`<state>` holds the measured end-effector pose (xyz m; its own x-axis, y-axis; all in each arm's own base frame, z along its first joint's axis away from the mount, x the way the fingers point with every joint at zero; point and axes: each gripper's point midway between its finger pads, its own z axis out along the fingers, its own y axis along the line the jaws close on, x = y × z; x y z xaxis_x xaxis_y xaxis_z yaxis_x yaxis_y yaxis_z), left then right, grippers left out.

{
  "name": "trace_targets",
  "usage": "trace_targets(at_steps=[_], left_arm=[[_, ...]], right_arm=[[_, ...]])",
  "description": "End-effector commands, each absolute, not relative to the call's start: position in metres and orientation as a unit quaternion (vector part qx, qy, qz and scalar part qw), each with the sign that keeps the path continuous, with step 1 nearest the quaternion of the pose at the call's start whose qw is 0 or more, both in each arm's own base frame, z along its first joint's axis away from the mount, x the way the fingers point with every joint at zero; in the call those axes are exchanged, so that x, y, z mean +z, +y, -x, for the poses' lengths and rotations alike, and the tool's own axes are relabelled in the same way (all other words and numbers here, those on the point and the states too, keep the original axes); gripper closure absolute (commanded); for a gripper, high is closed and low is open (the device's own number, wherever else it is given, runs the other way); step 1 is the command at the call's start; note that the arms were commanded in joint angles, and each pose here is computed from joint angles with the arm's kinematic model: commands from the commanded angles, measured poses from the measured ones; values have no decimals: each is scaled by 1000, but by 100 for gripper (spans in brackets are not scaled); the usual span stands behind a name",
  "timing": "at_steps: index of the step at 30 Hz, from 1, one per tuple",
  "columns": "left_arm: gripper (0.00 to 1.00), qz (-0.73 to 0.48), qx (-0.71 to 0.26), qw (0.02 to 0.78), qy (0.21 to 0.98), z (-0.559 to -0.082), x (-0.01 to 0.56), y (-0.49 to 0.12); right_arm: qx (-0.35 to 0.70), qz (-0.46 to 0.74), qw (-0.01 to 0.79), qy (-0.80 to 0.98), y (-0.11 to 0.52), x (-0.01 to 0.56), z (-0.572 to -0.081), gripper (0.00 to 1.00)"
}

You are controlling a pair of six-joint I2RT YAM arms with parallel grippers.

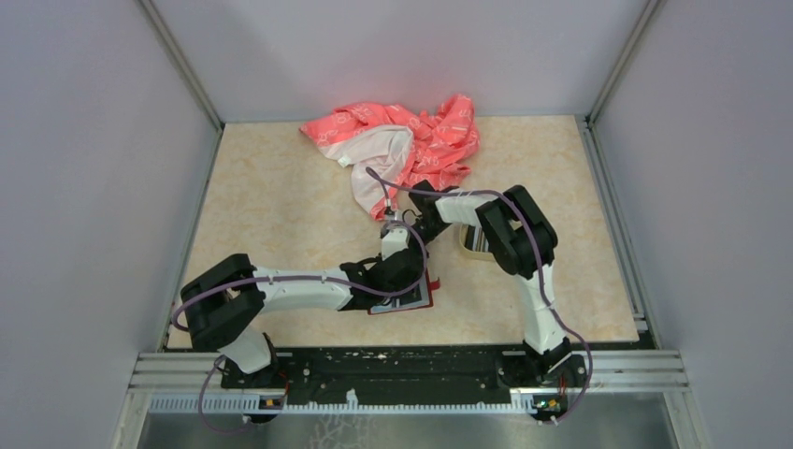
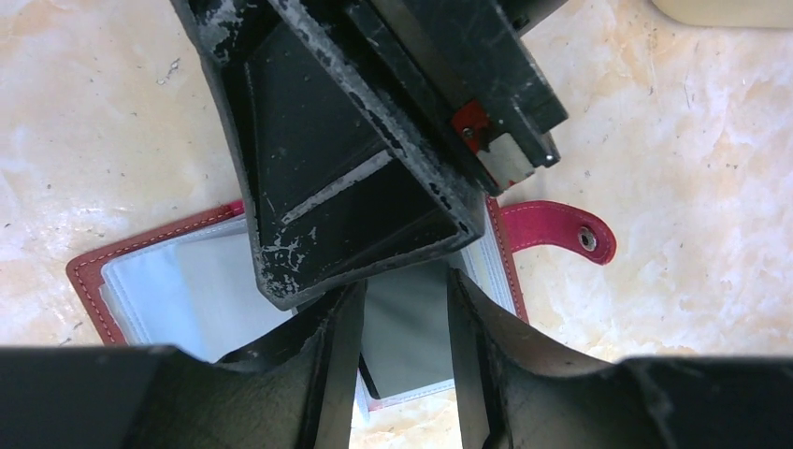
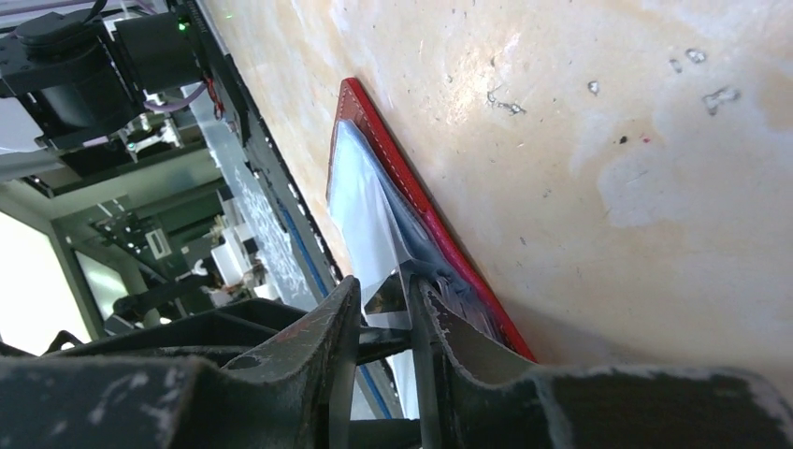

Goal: Put the credit cards into the card holder
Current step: Insert the credit card into the card holder.

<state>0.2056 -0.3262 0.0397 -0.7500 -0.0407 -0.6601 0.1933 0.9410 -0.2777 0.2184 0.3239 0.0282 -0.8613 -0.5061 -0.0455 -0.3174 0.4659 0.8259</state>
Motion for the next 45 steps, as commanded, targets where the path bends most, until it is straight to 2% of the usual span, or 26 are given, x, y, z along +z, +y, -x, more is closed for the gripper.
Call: trace_targets(at_steps=[1,6,16,19,22,25,29,34,37,42,45], left_arm=[[55,-26,-100,348,932,-208,19,-297],[54,-20,-90,355,930,-210,21,-292],[51,-16,-90,371,924,-214,33,-284],[50,-44,-146,379,913,-212,56,-300],[48,-90,-245,402,878,-203,92,-322],[36,-110,-314,432,838,-194,120,-321],[27,-108,-351,455,811,-185,126,-297],[25,-67,-373,432,818,-177,105,-264],[25,-28,-412,408,814,-177,100,-253],[27,2,-439,385,812,-179,96,-243],[27,12,-432,372,822,-179,90,-242]], right_arm=[[-391,-290,41,-873,307,15,-238,72],[-389,-292,23,-874,303,27,-243,71],[-406,-330,-74,-849,290,79,-263,71],[-404,-354,-124,-835,285,100,-270,71],[-398,-394,-184,-808,279,123,-274,72],[-403,-456,-253,-752,278,152,-266,73],[-405,-574,-362,-613,276,183,-240,72],[-406,-686,-401,-452,274,179,-190,74],[-348,-739,-375,-439,287,150,-179,83],[-333,-737,-358,-466,299,118,-185,100],[-326,-729,-358,-484,300,97,-183,100]])
